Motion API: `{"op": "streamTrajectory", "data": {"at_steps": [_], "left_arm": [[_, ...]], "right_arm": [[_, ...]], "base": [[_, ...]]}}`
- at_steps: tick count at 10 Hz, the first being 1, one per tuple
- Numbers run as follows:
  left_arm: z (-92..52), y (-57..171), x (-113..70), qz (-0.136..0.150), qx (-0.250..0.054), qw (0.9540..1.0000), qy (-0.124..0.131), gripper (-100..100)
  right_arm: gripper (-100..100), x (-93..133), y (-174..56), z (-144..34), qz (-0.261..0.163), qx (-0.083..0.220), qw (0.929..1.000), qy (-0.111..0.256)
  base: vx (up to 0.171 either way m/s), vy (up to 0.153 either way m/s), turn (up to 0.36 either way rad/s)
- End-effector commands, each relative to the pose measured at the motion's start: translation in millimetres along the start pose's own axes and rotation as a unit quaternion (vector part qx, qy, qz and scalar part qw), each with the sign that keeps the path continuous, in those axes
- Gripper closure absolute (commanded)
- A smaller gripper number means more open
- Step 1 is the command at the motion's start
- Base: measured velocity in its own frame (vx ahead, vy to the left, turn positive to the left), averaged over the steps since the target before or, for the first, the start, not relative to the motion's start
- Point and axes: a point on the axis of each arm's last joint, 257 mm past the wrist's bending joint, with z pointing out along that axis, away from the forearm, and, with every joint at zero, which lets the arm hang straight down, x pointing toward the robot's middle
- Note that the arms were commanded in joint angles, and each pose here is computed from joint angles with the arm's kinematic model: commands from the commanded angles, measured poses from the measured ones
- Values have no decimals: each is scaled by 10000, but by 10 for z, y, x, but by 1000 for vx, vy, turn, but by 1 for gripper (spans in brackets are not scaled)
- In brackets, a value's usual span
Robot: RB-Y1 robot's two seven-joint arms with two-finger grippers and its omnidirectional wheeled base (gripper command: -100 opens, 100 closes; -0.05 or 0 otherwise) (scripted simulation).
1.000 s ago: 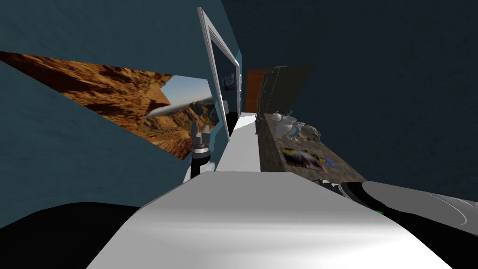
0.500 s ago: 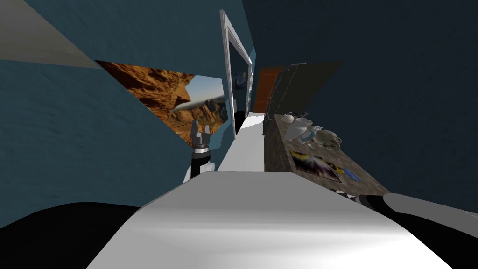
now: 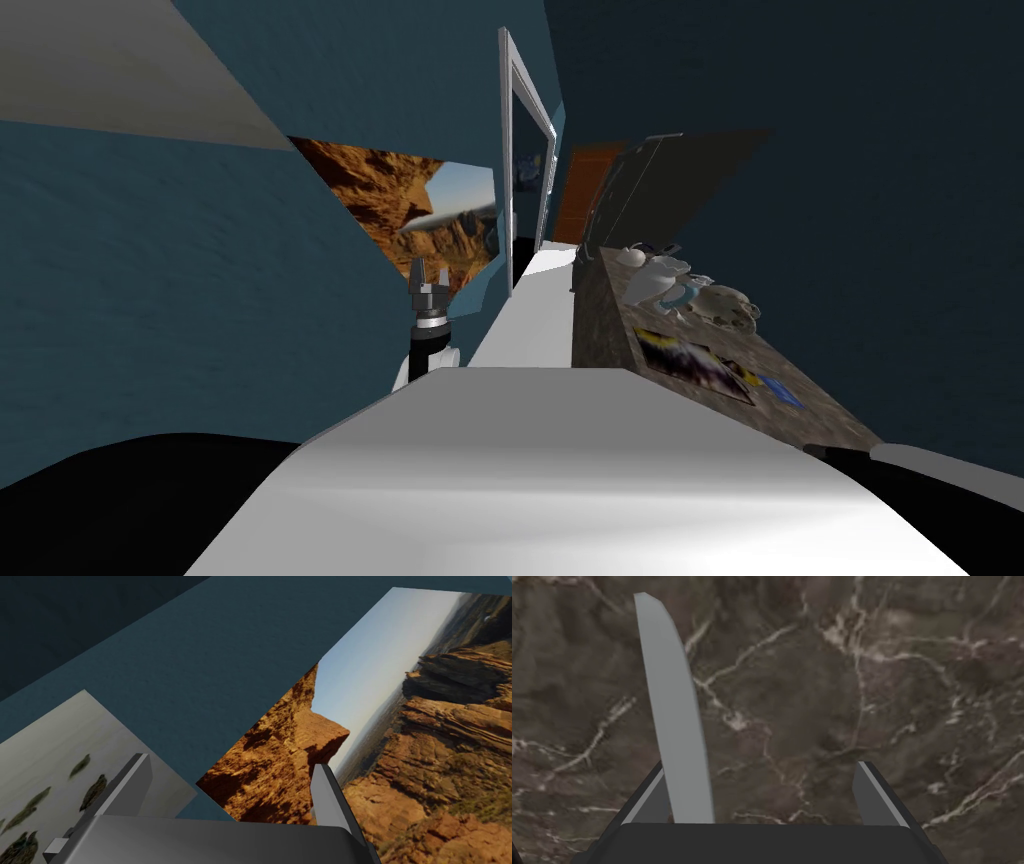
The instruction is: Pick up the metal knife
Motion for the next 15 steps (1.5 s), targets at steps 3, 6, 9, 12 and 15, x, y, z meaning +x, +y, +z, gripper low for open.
{"op": "streamTrajectory", "data": {"at_steps": [3, 6, 9, 12, 15], "left_arm": [[0, 0, 0, 0, 0, 10000, 0, 0], [0, 0, -1, 1, -1, 10000, 0, 0], [-1, 0, -1, 1, -1, 10000, 0, 0], [0, 0, 0, 1, -1, 10000, 0, 0], [0, 0, -1, 1, -1, 10000, 0, 0]], "right_arm": [[-100, 209, 292, 13, 421, -18, 9991, -27], [-100, 209, 292, 13, 356, -18, 9994, -28], [-100, 209, 292, 13, 356, -18, 9994, -28], [-100, 270, 339, 46, 388, -12, 9992, 34], [100, 279, 364, 52, 389, -29, 9992, 44]], "base": [[-60, 63, 197], [-3, 6, 25], [-1, 2, 5], [19, 19, 40], [1, 1, 0]]}}
